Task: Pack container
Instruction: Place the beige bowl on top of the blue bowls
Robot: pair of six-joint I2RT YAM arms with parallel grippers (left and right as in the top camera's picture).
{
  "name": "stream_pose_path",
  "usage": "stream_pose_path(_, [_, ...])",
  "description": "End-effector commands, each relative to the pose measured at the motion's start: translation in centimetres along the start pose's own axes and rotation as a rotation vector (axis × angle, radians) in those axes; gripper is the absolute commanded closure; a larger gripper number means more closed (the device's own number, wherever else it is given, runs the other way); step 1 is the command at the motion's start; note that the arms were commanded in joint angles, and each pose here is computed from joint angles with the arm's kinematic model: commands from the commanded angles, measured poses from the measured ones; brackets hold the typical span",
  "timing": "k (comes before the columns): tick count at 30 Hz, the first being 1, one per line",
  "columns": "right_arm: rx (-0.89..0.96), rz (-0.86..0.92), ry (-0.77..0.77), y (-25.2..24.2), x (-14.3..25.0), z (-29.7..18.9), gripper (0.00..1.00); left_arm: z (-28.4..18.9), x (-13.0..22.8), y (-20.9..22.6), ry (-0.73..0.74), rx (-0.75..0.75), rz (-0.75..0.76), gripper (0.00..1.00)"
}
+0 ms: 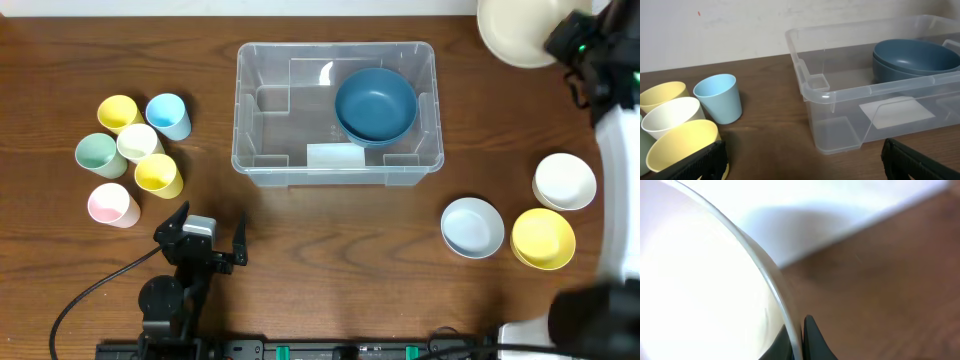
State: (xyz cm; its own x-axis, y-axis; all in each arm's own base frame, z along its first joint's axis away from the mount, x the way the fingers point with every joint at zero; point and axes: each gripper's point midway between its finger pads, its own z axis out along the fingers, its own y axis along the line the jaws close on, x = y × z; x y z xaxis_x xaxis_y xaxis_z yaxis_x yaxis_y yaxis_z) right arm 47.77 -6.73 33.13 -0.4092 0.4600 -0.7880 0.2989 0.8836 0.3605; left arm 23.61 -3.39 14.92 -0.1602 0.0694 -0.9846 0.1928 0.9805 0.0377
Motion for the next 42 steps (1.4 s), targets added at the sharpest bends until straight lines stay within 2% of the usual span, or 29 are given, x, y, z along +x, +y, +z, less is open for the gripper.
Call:
stream_pose_path(1, [-0.149, -0.056, 0.081, 5.3, 2.8, -1.2, 0.98, 0.1, 1.3, -0.1, 0.038, 0.008, -0.001, 0.02])
stream_pose_path(9, [-0.178, -0.164, 0.266, 10.5, 11.3, 1.0, 0.98, 0.1, 1.3, -0.1, 0.038, 0.008, -0.001, 0.02])
stream_pose_path(19, [-0.139, -0.244, 0.499, 11.4, 21.7, 6.8, 0.98, 0.1, 1.3, -0.1, 0.038, 0.008, -0.001, 0.02])
stream_pose_path(24, [-0.096, -0.236, 0.556, 10.4, 24.2, 8.6, 0.99, 0.1, 1.3, -0.1, 0.038, 0.008, -0.001, 0.02])
stream_pose_path(29, [-0.078, -0.237, 0.557, 10.0, 24.5, 9.1, 0.98, 0.1, 1.3, -0.1, 0.038, 0.008, -0.001, 0.02])
stream_pose_path(30, [-0.08, -0.237, 0.553, 10.1, 24.5, 9.2, 0.92, 0.1, 1.3, -0.1, 0.038, 0.008, -0.001, 0.02])
stream_pose_path(31, [-0.083, -0.24, 0.55, 10.1, 24.4, 9.2, 0.78, 0.1, 1.3, -0.1, 0.038, 0.008, -0.001, 0.02])
stream_pose_path(33, [-0.084, -0.244, 0.551, 10.1, 24.4, 9.2, 0.39, 0.1, 1.3, -0.1, 0.038, 0.008, -0.001, 0.02])
stream_pose_path(34, [-0.085, -0.247, 0.551, 10.1, 24.4, 9.2, 0.27, 0.1, 1.3, -0.1, 0.038, 0.008, -0.001, 0.02])
stream_pose_path(36, [-0.104, -0.266, 0.543, 10.5, 24.2, 9.1, 0.18, 0.1, 1.3, -0.1, 0.038, 0.008, -0.001, 0.02])
stream_pose_path(39, [-0.126, -0.265, 0.509, 11.3, 22.5, 8.2, 0.16, 0.1, 1.3, -0.1, 0.038, 0.008, -0.001, 0.02])
stream_pose_path(42, [-0.161, -0.257, 0.437, 12.4, 19.0, 6.0, 0.15, 0.1, 1.3, -0.1, 0.038, 0.008, -0.001, 0.02])
